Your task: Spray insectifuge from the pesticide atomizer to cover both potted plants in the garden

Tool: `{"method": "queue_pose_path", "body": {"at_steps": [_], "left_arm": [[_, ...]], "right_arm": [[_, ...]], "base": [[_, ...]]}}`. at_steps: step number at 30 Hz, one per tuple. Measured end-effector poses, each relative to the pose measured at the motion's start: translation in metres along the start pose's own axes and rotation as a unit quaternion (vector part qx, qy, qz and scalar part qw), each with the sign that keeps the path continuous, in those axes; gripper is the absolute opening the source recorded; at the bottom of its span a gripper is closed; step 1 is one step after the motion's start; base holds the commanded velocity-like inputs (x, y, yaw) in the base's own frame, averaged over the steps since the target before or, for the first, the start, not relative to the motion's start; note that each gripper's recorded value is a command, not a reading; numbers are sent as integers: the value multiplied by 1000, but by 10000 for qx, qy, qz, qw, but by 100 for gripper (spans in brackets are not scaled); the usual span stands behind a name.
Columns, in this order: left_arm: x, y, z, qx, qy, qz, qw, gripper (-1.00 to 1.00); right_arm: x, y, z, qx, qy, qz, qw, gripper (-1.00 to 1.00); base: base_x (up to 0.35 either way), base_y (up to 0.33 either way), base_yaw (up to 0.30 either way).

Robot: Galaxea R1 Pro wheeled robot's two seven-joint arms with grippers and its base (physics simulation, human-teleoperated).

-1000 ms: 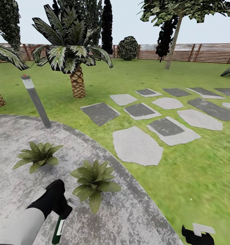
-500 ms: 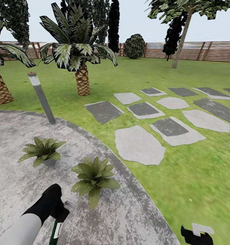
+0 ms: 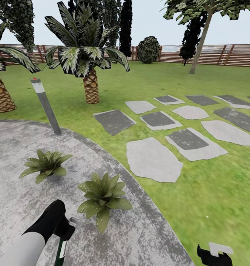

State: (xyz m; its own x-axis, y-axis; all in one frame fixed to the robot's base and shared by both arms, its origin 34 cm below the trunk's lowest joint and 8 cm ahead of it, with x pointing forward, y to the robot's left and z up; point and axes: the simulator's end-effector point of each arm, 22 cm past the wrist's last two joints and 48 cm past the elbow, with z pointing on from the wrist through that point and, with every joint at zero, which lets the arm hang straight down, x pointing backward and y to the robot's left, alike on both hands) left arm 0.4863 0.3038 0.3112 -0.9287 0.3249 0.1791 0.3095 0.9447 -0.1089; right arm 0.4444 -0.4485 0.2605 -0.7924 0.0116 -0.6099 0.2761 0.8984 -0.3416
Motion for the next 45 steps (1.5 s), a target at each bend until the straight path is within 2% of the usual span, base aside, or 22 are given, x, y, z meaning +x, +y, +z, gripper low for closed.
{"method": "queue_pose_path", "body": {"at_steps": [7,14,22,26,33,45], "left_arm": [[1,9,2,-222,5,-31,9997,-100],[-11,-11,2,-108,-90,43,9999,-100],[-14,-14,0,-92,-138,36,9999,-100],[-18,-24,1,-36,-159,84,9998,-100],[-19,-26,1,-26,-165,95,9998,-100],[-19,-26,1,-21,-169,84,9998,-100]], "right_arm": [[0,5,-1,-19,5,19,10000,100],[0,5,-1,-17,7,21,10000,100],[1,5,-1,-22,8,21,10000,100],[0,5,-1,-20,6,20,10000,100],[0,5,-1,-18,7,19,10000,100],[1,6,-1,-25,12,16,10000,100]], "base": [[0,0,180],[0,0,241],[0,-9,22],[0,-208,0],[-30,-263,26],[-64,-268,261]]}}
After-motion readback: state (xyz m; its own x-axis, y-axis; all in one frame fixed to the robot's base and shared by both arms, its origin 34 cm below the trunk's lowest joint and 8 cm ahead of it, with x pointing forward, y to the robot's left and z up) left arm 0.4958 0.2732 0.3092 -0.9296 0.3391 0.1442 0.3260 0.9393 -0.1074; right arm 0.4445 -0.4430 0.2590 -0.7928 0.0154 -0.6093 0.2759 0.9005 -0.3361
